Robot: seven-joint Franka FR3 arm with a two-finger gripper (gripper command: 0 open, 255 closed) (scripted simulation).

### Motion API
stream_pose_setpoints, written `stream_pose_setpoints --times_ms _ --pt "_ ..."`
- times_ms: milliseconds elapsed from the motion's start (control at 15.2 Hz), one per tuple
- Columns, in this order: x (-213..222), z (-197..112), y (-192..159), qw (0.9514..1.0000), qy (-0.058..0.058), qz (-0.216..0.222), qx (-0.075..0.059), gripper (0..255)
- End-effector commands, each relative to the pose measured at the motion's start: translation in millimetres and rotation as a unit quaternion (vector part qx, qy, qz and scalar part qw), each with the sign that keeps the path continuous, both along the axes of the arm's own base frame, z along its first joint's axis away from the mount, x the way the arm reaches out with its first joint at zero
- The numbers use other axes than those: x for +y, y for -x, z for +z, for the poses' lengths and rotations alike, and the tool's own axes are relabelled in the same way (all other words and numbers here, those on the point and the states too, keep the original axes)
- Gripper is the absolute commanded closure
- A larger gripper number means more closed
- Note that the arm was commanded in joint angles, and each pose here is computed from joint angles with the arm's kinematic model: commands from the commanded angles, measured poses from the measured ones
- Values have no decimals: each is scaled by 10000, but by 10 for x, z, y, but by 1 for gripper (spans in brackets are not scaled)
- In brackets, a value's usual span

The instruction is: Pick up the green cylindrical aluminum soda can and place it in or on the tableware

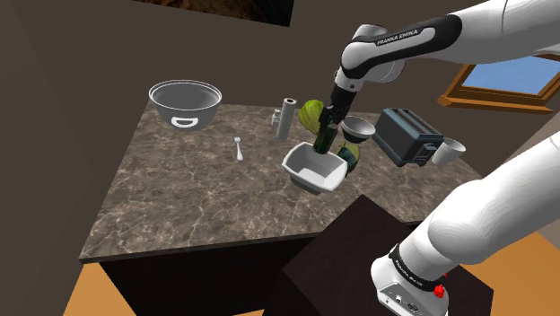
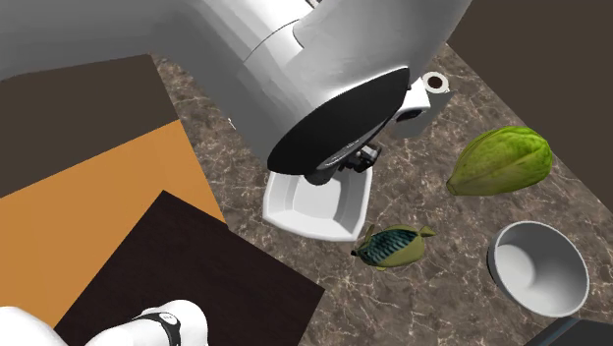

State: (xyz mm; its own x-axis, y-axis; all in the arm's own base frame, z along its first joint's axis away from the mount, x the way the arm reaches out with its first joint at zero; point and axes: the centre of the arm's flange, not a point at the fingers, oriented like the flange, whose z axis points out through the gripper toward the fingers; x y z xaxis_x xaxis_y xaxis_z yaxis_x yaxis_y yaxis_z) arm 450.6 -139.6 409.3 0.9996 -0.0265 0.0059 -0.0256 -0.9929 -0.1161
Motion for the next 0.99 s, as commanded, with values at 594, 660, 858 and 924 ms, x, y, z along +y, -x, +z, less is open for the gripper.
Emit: stream_pose_setpoints --times_ms 594,660,858,924 --pt "5 -578 1 10000 1 -1 -4 255" --pt "5 -630 1 10000 1 -1 -4 255" --pt "5 -694 1 10000 1 -1 -4 255" --pt "5 -694 1 10000 1 -1 -4 255"
